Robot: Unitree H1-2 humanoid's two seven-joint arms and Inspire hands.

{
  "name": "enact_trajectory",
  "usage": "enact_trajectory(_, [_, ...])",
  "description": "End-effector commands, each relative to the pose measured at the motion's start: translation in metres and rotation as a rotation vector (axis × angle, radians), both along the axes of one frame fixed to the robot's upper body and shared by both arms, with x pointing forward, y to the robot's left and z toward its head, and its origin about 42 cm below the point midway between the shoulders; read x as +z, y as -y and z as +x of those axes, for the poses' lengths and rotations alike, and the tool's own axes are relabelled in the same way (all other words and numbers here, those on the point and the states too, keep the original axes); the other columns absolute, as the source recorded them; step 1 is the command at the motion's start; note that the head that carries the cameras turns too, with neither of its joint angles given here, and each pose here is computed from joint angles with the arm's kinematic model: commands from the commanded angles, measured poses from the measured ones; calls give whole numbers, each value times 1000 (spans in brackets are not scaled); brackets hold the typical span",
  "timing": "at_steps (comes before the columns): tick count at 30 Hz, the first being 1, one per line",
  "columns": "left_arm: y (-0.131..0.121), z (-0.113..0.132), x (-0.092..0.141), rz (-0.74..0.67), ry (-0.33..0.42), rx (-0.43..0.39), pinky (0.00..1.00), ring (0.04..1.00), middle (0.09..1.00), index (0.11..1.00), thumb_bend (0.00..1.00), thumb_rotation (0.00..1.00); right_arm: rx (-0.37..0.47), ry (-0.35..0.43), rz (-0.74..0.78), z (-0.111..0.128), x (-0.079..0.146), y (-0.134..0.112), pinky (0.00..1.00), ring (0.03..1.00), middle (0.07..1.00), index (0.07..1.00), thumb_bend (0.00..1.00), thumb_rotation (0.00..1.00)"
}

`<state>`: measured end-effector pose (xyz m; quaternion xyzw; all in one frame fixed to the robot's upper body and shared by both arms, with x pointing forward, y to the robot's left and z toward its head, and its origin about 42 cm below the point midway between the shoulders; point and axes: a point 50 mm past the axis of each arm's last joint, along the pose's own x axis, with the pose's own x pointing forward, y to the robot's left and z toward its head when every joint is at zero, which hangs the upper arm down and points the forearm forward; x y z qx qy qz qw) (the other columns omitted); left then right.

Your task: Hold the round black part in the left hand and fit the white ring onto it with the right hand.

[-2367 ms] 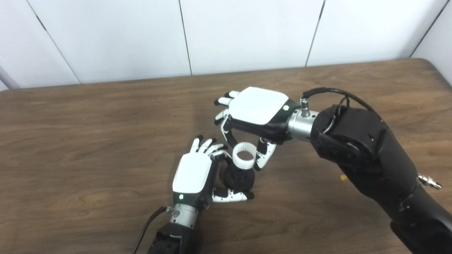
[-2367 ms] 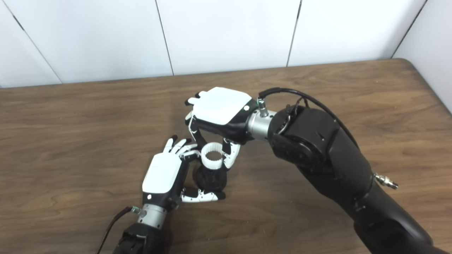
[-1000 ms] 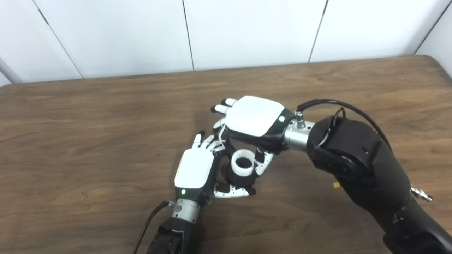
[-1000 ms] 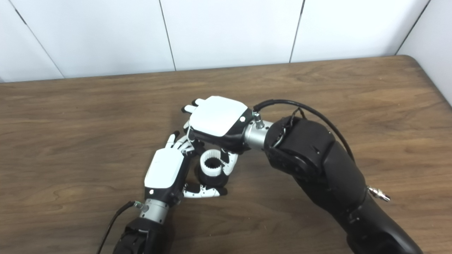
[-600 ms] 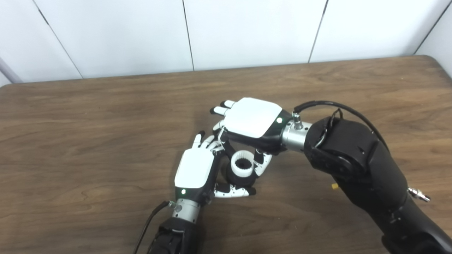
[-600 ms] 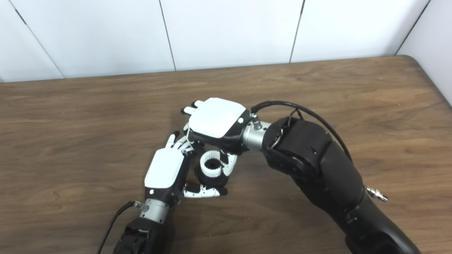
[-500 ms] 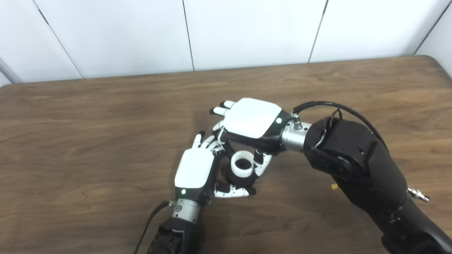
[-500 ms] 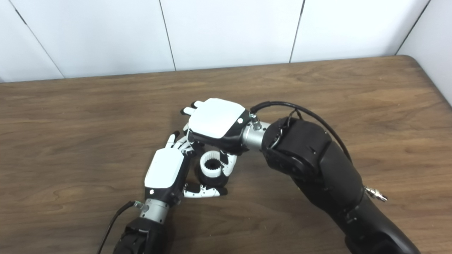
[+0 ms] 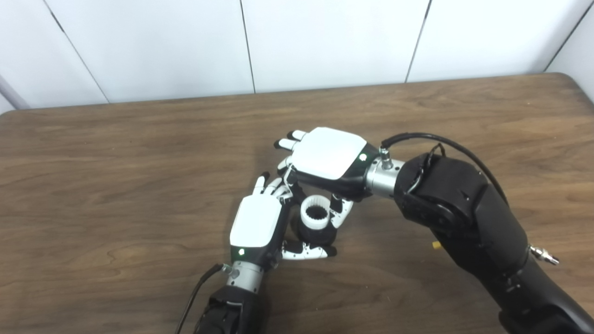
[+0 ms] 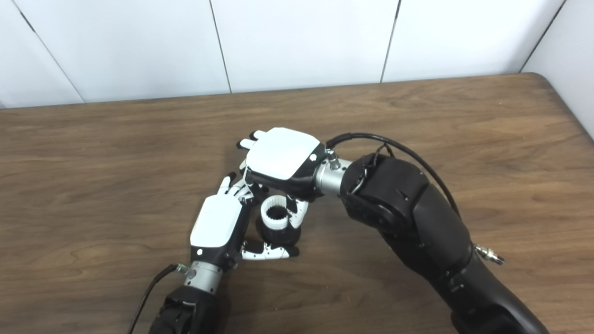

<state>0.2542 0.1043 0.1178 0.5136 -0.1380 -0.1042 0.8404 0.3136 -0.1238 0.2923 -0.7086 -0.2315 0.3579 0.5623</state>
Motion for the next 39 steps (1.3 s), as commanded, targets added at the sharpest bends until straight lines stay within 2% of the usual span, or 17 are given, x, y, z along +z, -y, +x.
enact_trajectory(1, [3, 2, 3, 2, 7, -10, 1000, 892, 783, 482, 525, 54, 14, 66, 27, 2, 12, -2, 1000, 991, 831, 481, 526, 135])
enact_trajectory(39, [5, 5, 5, 14, 16, -4, 1000, 886, 774, 482, 525, 55, 32, 39, -21, -2, 1, -3, 1000, 999, 826, 481, 526, 135])
